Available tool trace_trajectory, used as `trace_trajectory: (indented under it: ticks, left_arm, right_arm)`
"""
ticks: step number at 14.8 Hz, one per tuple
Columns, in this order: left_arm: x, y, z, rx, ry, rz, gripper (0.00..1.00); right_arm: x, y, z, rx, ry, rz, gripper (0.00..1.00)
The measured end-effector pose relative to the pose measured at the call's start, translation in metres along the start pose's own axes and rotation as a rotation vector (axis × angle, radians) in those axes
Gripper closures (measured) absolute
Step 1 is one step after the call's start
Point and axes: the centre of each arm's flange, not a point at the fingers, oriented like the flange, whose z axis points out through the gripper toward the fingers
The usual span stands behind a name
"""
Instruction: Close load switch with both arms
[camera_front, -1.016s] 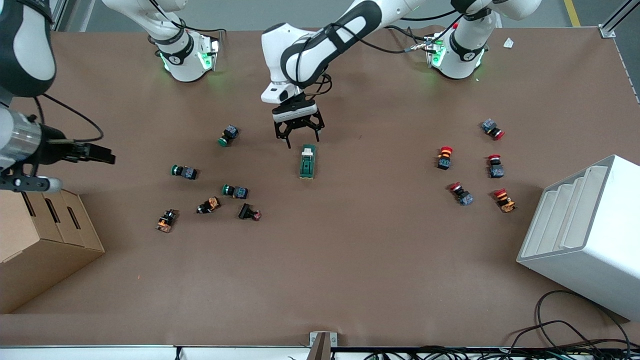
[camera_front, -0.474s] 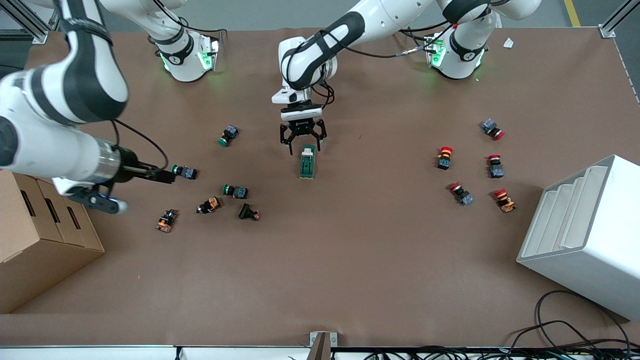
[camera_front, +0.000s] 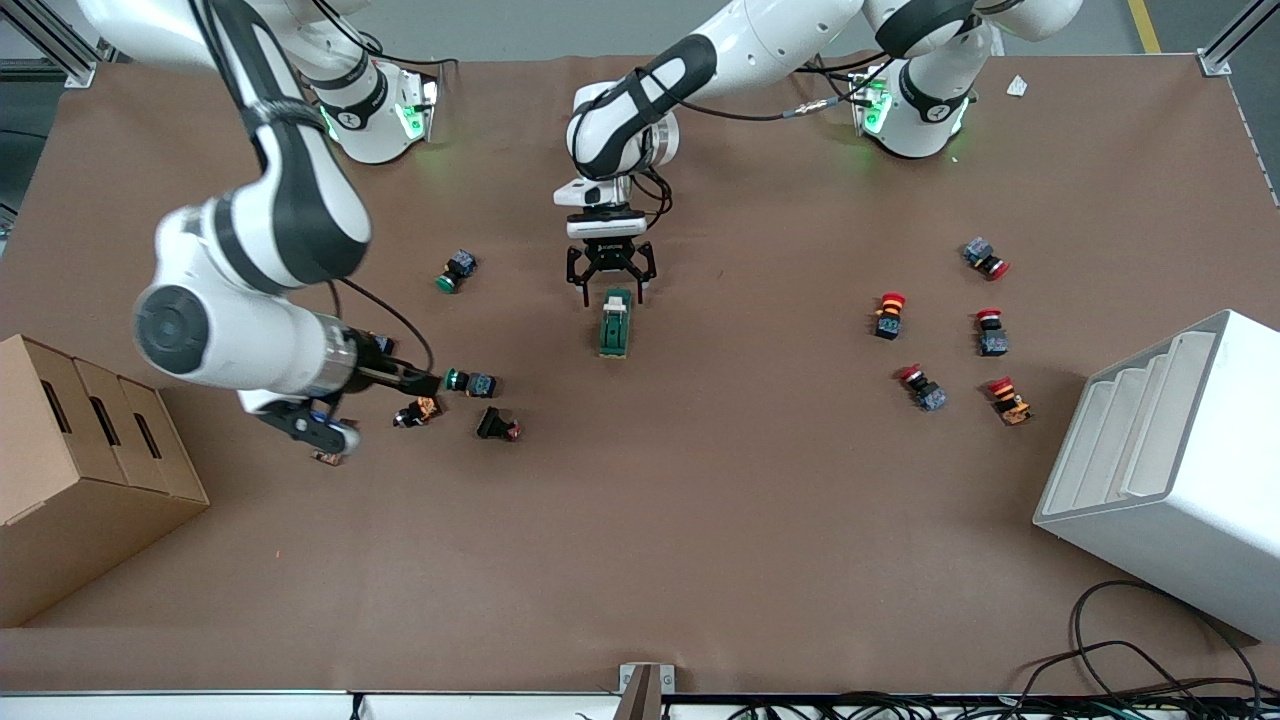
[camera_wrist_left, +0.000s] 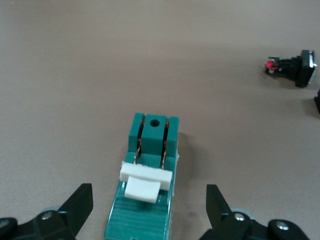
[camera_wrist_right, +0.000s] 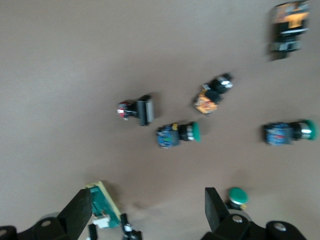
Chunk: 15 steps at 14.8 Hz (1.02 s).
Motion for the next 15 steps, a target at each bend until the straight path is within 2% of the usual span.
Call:
trace_trajectory:
  ticks: [5,7,9,12,15]
  left_arm:
    - [-0.029,-0.013,0.003,-0.044,0.040,0.027,0.00]
    - [-0.031,-0.014,0.004,-0.048,0.058,0.025,0.00]
    - [-0.032,-0.014,0.004,-0.048,0.065,0.017,0.00]
    - [-0.032,-0.014,0.004,-0.047,0.066,0.014,0.00]
    - [-0.033,-0.014,0.004,-0.047,0.067,0.015,0.00]
  right_arm:
    - [-0.016,-0.039,0.086,0.094,-0.037,0.049,0.00]
    - [-0.038,-0.058,0.115,0.111,-0.013,0.075,0.00]
    - [-0.070,-0.080,0.144,0.111,0.007,0.081,0.00]
    - [-0.125,-0.117,0.185,0.122,0.008,0.090,0.00]
    - [-0.167,-0.137,0.219,0.095,0.002,0.082,0.00]
